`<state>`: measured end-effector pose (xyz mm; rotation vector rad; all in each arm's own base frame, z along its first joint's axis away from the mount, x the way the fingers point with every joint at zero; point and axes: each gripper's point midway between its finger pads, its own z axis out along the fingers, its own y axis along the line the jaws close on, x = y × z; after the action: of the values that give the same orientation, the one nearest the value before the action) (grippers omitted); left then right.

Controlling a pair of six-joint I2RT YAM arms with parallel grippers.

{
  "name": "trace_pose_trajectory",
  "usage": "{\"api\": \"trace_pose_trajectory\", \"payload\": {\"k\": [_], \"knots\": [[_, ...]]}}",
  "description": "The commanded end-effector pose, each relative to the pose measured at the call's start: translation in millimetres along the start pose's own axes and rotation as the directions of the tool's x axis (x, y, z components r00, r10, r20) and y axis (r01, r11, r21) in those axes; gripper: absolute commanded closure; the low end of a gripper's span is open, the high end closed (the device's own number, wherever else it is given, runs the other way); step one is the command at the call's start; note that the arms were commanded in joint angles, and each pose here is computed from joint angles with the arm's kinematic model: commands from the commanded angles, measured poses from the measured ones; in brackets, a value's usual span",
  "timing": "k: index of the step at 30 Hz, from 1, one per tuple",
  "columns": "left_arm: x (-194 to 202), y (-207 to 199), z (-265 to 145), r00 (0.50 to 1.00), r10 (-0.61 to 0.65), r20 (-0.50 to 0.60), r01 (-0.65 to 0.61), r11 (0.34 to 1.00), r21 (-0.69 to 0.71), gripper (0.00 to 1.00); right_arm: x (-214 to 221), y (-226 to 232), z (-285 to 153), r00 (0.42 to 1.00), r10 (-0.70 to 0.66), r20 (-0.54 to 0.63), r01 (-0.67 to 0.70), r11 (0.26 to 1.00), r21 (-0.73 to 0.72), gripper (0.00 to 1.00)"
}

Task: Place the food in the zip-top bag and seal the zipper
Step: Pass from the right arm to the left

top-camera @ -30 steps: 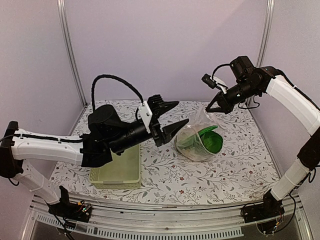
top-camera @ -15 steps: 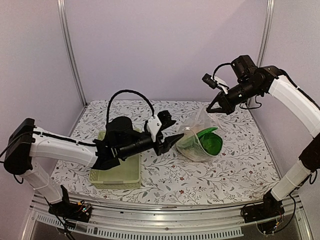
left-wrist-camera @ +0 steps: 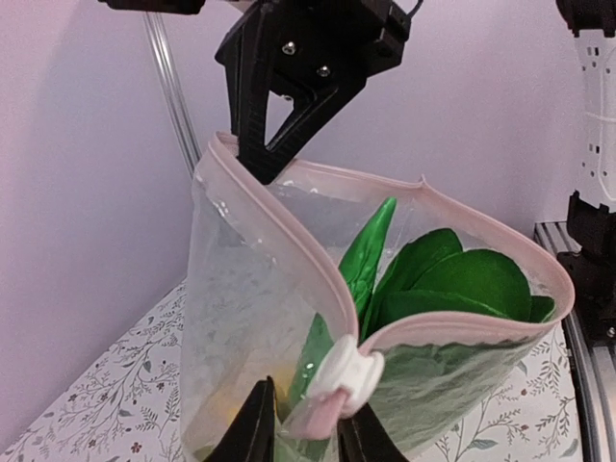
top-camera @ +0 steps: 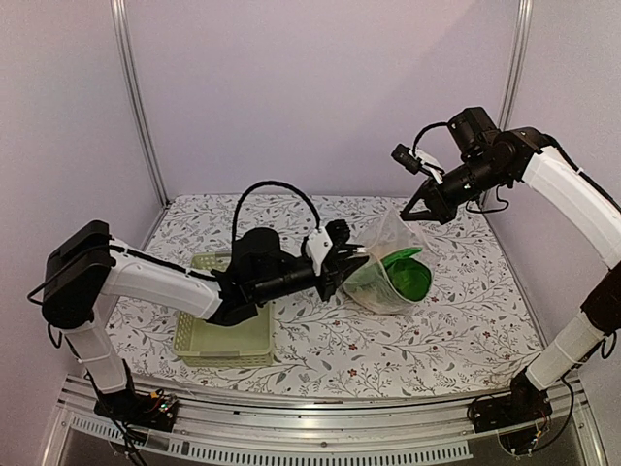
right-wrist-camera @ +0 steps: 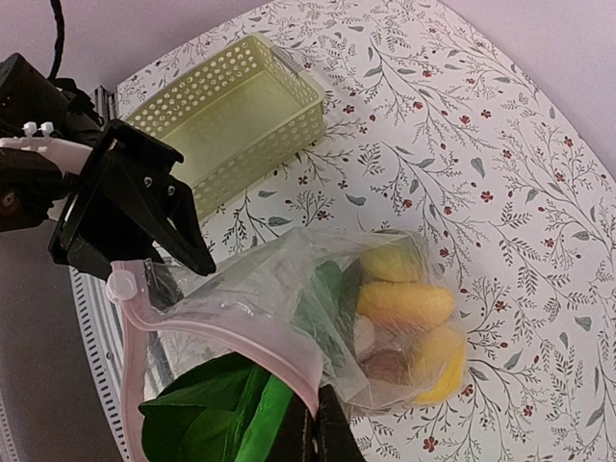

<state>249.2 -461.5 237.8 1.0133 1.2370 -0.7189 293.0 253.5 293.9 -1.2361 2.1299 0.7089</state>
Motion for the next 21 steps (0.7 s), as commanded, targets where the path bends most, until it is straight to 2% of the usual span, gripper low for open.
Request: {"api": "trace_pose_trajectory", "payload": {"k": [1, 4, 6, 9, 11, 12, 14, 16, 21], "knots": [[-22.6, 8.1, 6.4, 0.995, -0.012, 0.095, 0.012, 1.000, 0.003, 0.85, -4.8, 8.9, -11.3, 0.999, -0.028, 0.019, 0.028, 1.000, 0.001, 0.97], [-34.2, 12.8, 4.3, 0.991, -0.045, 0.124, 0.046, 0.999, -0.010, 1.00, -10.2, 8.8, -20.3, 0.998, -0.043, 0.041, 0.042, 0.999, 0.032, 0.83], [-48.8, 25.5, 1.8, 0.984, -0.107, 0.142, 0.116, 0.991, -0.062, 1.00, -16.4, 10.2, -30.0, 0.996, -0.063, 0.063, 0.060, 0.997, 0.057, 0.72], [-85.6, 37.0, -0.6, 0.942, -0.292, 0.168, 0.306, 0.950, -0.063, 1.00, -29.5, 21.5, -50.5, 0.986, -0.110, 0.128, 0.102, 0.992, 0.067, 0.66], [-90.2, 36.2, 6.5, 0.927, -0.361, 0.103, 0.367, 0.928, -0.057, 1.00, -35.5, 33.9, -62.1, 0.976, -0.138, 0.166, 0.133, 0.990, 0.045, 0.62], [-77.6, 34.6, 10.2, 0.929, -0.368, 0.040, 0.370, 0.926, -0.071, 1.00, -38.5, 39.4, -67.6, 0.971, -0.150, 0.184, 0.146, 0.989, 0.035, 0.61], [-57.8, 38.6, 11.5, 0.933, -0.361, -0.008, 0.357, 0.926, -0.122, 1.00, -42.2, 50.4, -74.1, 0.964, -0.164, 0.210, 0.168, 0.986, 0.000, 0.61], [-50.0, 44.1, 7.0, 0.924, -0.382, -0.001, 0.377, 0.913, -0.159, 1.00, -41.8, 57.5, -74.0, 0.961, -0.172, 0.216, 0.185, 0.982, -0.040, 0.62], [-51.8, 40.8, 4.9, 0.911, -0.413, 0.005, 0.410, 0.901, -0.142, 1.00, -30.3, 56.5, -59.2, 0.972, -0.150, 0.180, 0.166, 0.983, -0.079, 0.63]]}}
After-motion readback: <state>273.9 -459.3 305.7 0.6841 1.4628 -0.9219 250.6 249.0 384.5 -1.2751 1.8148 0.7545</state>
